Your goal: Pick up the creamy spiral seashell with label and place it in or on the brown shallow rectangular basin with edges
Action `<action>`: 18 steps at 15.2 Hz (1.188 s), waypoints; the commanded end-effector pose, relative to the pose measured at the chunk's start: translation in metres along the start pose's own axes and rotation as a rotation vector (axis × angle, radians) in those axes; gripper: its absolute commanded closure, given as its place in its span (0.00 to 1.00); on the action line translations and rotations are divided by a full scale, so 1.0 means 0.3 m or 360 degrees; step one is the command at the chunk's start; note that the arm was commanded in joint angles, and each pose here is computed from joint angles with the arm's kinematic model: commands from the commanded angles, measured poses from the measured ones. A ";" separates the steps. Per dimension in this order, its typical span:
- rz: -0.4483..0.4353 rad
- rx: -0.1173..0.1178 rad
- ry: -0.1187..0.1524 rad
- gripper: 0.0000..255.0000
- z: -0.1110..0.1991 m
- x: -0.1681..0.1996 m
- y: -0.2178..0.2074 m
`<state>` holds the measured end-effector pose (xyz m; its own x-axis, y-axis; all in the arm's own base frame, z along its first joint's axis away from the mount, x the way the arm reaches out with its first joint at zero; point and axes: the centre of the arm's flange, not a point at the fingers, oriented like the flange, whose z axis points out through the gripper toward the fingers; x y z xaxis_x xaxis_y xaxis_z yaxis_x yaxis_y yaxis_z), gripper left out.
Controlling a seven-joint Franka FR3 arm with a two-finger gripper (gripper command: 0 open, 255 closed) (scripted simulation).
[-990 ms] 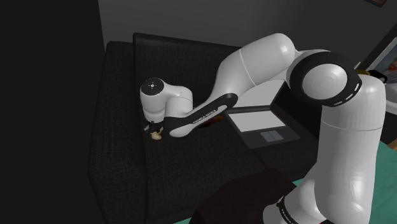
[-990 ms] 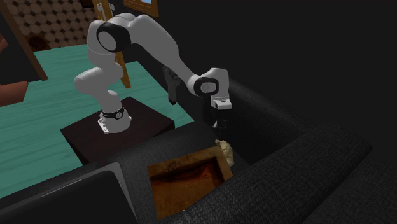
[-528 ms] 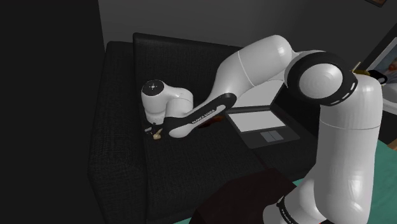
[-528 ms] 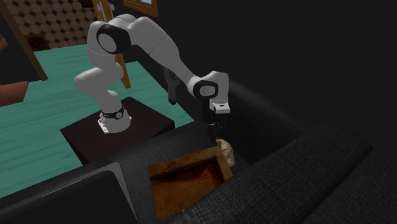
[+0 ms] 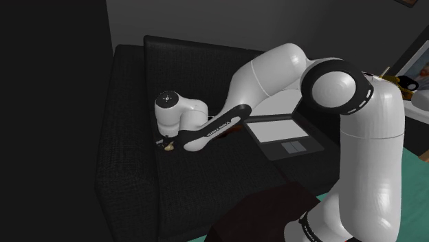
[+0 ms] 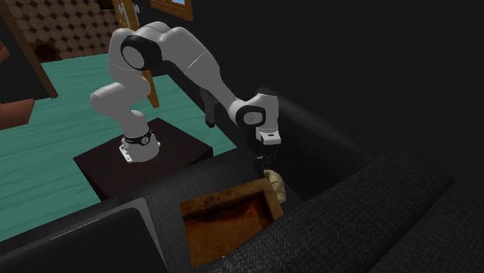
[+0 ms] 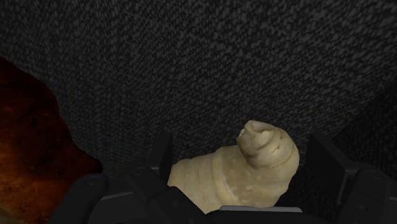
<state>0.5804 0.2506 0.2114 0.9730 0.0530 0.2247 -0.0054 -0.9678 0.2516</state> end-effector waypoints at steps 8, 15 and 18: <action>-0.0027 0.0022 -0.0007 1.00 0.014 -0.040 -0.046; -0.0027 0.0022 -0.0008 1.00 -0.006 -0.018 -0.039; -0.0027 0.0022 -0.0008 1.00 -0.056 -0.006 -0.026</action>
<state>0.5789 0.2536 0.2247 0.9735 0.0564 0.2217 -0.0015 -0.9676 0.2526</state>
